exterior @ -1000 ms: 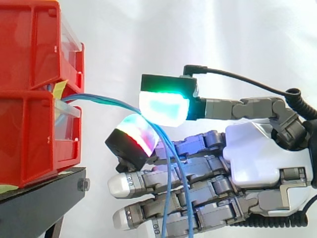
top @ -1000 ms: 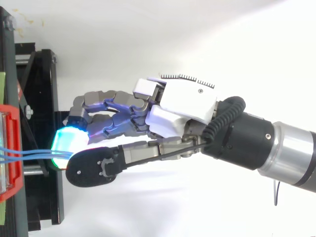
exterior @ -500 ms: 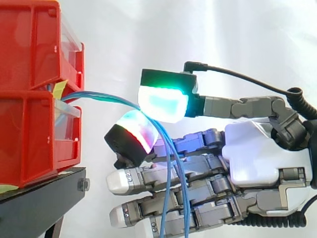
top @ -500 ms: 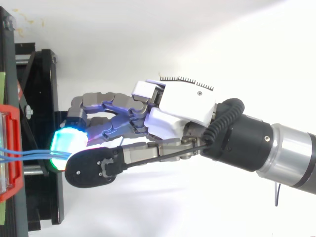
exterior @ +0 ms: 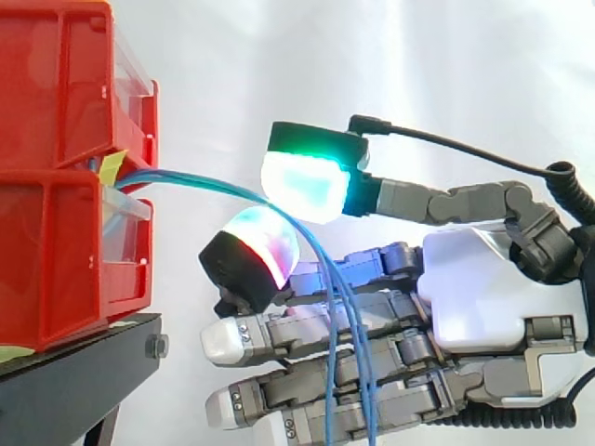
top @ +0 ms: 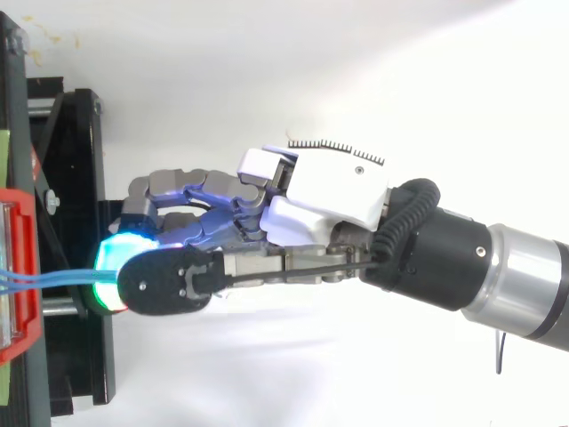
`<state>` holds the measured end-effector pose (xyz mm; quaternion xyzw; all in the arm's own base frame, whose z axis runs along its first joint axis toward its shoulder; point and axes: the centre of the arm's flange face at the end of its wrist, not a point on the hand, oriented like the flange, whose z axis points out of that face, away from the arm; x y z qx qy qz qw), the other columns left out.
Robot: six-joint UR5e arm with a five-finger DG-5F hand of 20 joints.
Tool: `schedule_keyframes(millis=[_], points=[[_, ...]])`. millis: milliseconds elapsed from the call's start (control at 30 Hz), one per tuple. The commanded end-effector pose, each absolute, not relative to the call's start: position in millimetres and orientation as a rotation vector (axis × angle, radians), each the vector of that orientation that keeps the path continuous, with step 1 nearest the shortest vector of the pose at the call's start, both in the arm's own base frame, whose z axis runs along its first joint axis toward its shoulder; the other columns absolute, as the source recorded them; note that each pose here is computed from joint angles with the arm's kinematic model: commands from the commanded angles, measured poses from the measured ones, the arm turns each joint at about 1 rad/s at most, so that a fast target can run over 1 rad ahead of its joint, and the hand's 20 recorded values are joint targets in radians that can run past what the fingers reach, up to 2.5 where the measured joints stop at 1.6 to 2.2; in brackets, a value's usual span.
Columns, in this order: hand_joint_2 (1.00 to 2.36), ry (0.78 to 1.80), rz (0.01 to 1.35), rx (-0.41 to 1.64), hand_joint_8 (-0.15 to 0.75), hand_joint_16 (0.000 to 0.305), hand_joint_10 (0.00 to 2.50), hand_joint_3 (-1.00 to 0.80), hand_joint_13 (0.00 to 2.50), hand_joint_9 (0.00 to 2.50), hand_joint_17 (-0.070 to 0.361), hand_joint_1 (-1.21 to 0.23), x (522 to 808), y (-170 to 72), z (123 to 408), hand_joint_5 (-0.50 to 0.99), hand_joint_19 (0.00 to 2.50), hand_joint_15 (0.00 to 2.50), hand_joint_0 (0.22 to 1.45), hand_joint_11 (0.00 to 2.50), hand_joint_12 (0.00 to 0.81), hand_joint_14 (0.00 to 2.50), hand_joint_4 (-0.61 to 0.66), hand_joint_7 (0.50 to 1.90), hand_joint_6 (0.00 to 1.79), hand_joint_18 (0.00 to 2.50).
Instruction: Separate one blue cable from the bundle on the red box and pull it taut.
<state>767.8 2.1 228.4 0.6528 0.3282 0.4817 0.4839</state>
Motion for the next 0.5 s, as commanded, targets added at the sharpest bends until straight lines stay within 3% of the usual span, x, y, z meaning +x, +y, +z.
schedule_keyframes(millis=[0,100,333,467], points=[[1.01,0.801,1.171,1.588,0.325,0.047,0.01,-0.41,0.33,0.82,0.106,-0.42,767.6,1.9,228.9,-0.05,0.25,0.06,0.6,0.32,0.345,0.0,0.31,1.42,0.5,0.3],[1.01,0.803,1.169,1.589,0.326,0.047,0.01,-0.42,0.35,0.82,0.107,-0.43,767.3,1.8,227.1,-0.05,0.26,0.08,0.59,0.31,0.35,0.0,0.3,1.42,0.5,0.31],[1.02,0.804,1.168,1.582,0.323,0.047,0.01,-0.25,0.36,0.79,0.106,-0.64,767.9,2.0,227.6,-0.06,0.27,0.08,0.65,0.32,0.347,0.0,0.26,1.39,0.5,0.33],[1.01,0.805,1.167,1.581,0.31,0.047,0.01,-0.32,0.35,0.78,0.106,-0.59,767.9,2.0,227.6,-0.07,0.27,0.08,0.62,0.28,0.343,0.0,0.27,1.3,0.5,0.33]])
